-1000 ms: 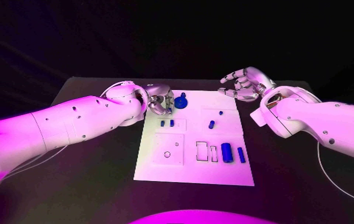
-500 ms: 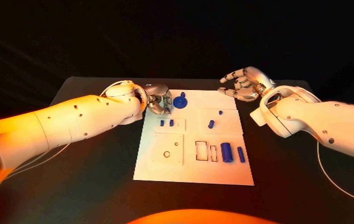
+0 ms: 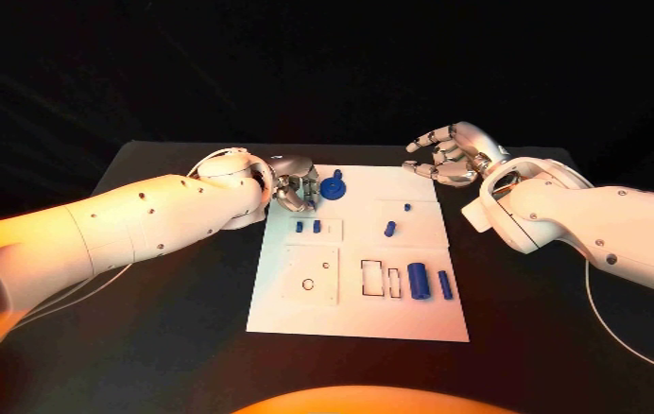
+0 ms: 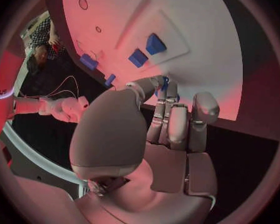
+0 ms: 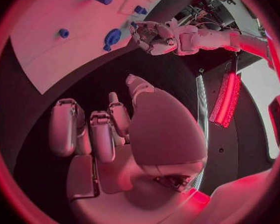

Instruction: Assemble the parts on the task board

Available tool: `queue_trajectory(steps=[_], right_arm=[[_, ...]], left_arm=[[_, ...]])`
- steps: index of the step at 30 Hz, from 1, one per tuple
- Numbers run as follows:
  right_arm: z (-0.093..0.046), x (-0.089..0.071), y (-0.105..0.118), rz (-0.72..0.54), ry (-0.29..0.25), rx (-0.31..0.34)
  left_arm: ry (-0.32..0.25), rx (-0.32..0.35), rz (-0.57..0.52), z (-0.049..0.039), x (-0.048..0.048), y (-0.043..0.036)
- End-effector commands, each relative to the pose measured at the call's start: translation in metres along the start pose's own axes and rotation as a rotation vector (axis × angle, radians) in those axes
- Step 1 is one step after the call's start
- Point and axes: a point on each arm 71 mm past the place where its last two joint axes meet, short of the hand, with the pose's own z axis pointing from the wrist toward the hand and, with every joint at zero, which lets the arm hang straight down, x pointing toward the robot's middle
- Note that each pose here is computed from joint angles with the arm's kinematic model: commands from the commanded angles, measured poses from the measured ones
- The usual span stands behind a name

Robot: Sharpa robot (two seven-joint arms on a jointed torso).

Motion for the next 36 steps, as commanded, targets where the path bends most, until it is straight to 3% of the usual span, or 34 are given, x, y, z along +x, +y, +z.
queue_trajectory(steps=[1, 27, 36], right_arm=[[0.0000, 0.0005, 0.0014, -0.007, 0.002, -0.017], [-0.0003, 0.0005, 0.0014, -0.006, 0.002, -0.017], [-0.0004, 0.0004, 0.0014, -0.006, 0.002, -0.017]], left_arm=[[0.025, 0.013, -0.014, 0.0006, 0.0025, -0.0031], [0.057, -0.003, -0.006, 0.0045, 0.0082, -0.0053], [0.069, -0.019, 0.004, 0.0058, 0.0104, -0.0027]])
